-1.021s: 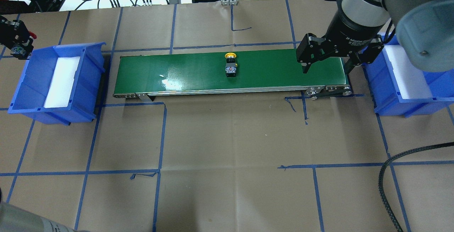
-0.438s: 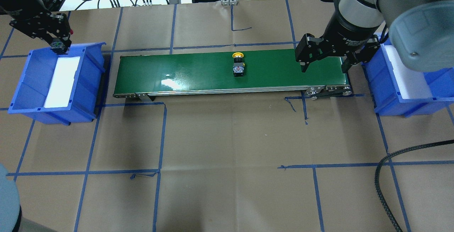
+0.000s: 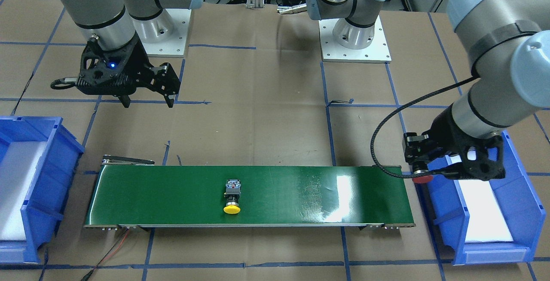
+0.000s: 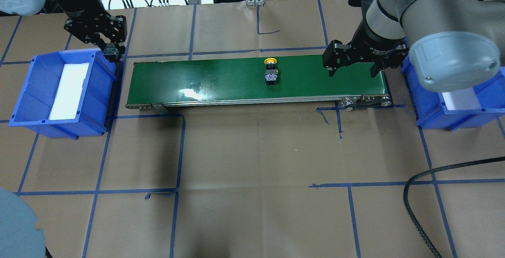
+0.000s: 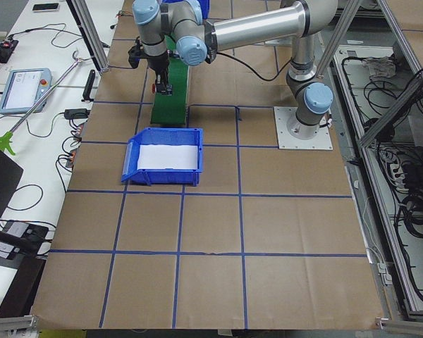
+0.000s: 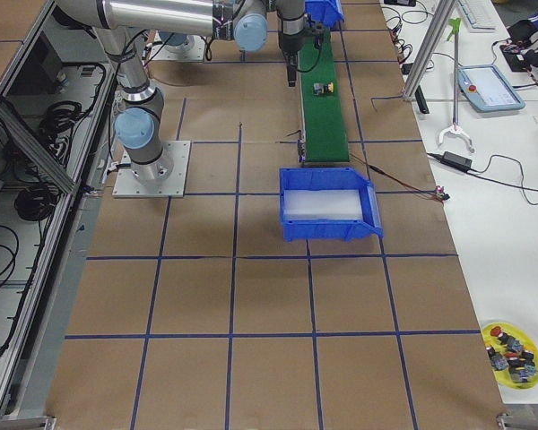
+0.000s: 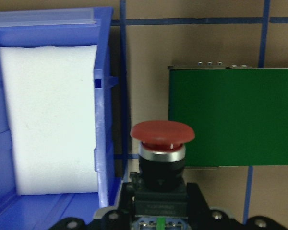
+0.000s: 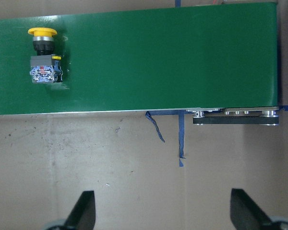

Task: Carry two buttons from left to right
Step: 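Place the red button on the belt while the right gripper reaches the yellow button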

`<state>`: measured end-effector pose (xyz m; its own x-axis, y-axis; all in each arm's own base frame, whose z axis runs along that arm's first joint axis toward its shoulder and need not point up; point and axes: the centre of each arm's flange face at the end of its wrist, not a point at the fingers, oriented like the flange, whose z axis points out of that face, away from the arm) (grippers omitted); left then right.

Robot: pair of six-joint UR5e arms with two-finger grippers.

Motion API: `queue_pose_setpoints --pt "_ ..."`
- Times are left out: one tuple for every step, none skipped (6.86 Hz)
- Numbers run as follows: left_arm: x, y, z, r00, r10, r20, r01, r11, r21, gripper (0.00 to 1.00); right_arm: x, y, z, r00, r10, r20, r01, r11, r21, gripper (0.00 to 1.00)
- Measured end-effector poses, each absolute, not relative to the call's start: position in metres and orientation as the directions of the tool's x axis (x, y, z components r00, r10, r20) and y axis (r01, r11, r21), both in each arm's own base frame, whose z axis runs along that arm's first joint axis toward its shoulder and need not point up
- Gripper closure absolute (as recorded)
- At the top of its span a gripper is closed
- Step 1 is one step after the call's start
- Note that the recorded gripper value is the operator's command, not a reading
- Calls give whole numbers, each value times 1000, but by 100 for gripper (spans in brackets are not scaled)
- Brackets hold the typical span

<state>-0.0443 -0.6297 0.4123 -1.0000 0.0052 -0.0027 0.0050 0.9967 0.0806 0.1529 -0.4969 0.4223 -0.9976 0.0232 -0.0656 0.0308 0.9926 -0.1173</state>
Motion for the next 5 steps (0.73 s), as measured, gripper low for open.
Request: queue_pose_setpoints --pt "-66 -629 396 -1000 5 -1 5 994 106 97 153 -510 403 -998 20 -67 30 987 -156 0" --pt "-75 -628 378 -1000 5 1 5 993 122 97 154 -522 384 -997 18 -68 31 983 -180 0" --pt "-78 -629 356 -1000 6 -1 6 994 111 97 154 -533 365 -997 20 -68 31 984 -173 0" --pt "-79 -633 333 -1000 4 -3 4 996 93 97 154 -543 348 -998 21 -67 31 988 -153 0" --pt "-79 -636 315 -1000 4 -5 4 997 83 97 155 -552 335 -997 25 -70 34 990 -136 0"
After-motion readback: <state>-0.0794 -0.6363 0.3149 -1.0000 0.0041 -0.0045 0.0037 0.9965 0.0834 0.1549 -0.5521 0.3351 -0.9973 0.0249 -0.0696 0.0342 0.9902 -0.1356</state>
